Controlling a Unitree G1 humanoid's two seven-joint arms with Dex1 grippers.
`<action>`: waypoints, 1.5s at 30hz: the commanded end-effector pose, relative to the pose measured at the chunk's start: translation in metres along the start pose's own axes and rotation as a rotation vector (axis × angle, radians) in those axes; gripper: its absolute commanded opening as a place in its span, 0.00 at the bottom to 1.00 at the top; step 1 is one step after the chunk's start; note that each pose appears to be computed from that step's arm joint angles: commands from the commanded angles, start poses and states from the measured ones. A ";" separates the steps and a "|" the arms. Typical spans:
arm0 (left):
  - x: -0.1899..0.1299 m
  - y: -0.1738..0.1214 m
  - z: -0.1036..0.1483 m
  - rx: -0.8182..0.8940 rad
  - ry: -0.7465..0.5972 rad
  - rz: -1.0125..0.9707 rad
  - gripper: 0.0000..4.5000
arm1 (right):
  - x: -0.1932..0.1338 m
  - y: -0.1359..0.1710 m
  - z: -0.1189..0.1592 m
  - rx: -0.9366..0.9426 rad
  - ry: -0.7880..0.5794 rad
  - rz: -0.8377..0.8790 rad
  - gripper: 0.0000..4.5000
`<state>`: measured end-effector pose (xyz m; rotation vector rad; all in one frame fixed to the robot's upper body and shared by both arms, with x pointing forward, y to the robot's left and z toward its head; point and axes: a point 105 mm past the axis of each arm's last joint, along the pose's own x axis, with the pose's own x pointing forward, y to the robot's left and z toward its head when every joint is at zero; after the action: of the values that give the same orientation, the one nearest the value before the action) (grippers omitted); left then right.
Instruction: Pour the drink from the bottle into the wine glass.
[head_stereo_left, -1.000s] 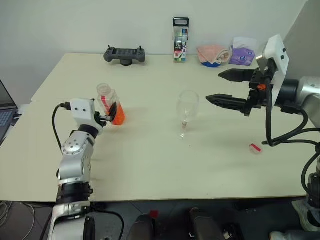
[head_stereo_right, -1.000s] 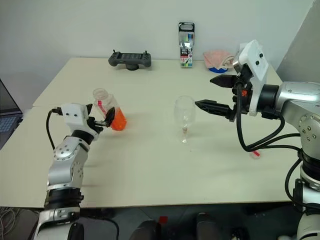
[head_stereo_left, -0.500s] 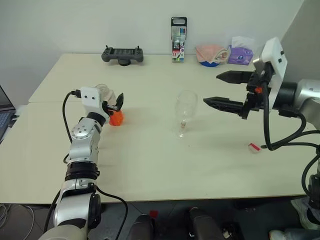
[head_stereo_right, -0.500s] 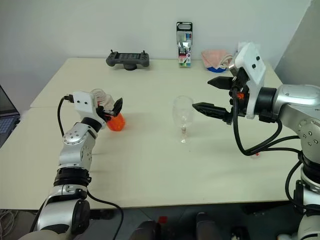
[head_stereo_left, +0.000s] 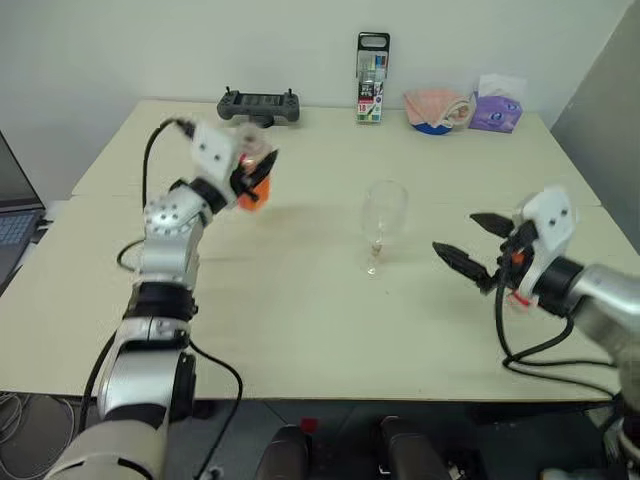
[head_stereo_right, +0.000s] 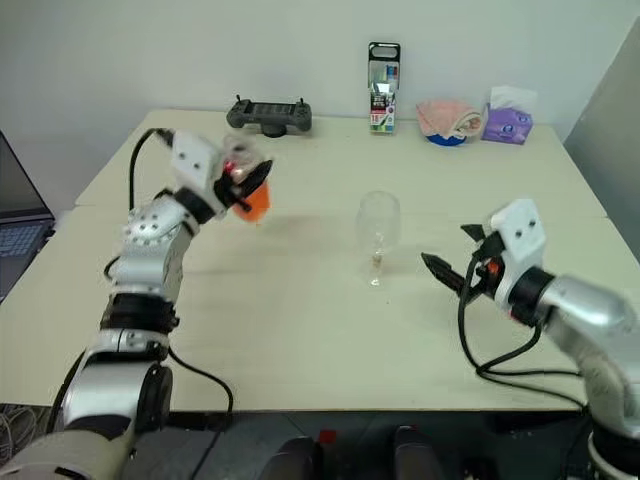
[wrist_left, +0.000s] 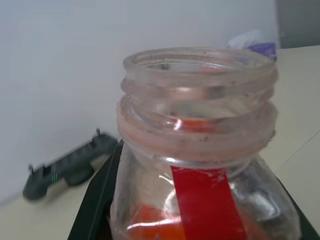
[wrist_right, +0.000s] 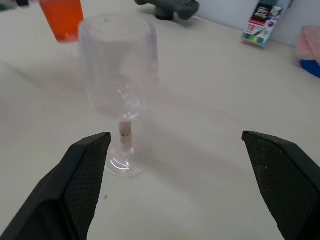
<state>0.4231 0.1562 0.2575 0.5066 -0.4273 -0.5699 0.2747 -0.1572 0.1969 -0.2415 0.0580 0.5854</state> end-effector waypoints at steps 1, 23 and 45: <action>0.018 -0.013 0.013 0.096 -0.063 -0.093 0.40 | -0.006 0.028 0.021 -0.058 -0.129 0.059 1.00; 0.061 -0.061 0.054 0.515 -0.221 -0.302 0.39 | -0.014 0.058 0.011 -0.044 -0.147 0.065 1.00; 0.068 -0.065 0.063 0.884 -0.266 -0.263 0.39 | -0.011 0.061 0.015 -0.051 -0.159 0.048 1.00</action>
<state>0.4206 0.0520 0.2605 1.3446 -0.7853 -0.7473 0.2424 -0.1208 0.1802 -0.2075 -0.0114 0.6153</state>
